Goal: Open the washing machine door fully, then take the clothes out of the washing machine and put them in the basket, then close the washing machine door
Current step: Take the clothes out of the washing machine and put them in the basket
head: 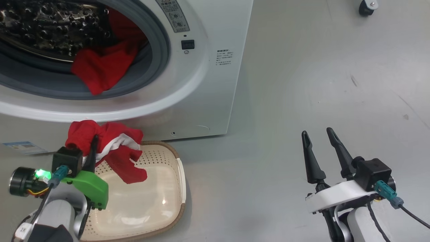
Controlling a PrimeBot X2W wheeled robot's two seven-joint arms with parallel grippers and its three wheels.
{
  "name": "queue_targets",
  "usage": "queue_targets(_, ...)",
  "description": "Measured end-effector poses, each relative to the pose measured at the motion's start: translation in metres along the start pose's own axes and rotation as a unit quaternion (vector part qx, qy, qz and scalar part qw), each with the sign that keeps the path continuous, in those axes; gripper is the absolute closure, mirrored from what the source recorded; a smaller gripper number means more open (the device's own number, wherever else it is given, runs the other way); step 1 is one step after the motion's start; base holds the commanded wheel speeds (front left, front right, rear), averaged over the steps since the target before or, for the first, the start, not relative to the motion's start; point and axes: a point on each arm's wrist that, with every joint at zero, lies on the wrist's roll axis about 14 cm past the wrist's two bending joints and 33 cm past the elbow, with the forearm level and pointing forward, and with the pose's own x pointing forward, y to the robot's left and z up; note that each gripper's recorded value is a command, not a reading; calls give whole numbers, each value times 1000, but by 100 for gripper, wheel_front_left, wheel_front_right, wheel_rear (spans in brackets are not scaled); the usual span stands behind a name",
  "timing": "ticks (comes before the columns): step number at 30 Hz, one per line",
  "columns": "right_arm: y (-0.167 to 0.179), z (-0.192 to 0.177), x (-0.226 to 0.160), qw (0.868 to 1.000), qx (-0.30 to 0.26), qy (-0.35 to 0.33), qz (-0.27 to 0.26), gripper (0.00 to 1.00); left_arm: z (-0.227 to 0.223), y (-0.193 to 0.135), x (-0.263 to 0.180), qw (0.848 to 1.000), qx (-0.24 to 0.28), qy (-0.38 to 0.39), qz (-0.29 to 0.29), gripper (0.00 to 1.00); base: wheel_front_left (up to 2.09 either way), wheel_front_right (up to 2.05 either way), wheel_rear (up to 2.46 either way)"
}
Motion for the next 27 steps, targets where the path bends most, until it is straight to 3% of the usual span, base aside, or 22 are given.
queue_targets(7,-7,-8,10,1000,-9,11,-6,0,-45,-14,11,996,37,68,-37,100,0,0,0)
queue_targets(15,-23,-19,16,999,-14,28,-26,0,-82,-37,23,989,36,118,-81,100,0,0,0)
queue_targets(27,-43,-32,23,997,-23,45,-52,0,-131,-34,37,977,44,186,-95,100,0,0,0)
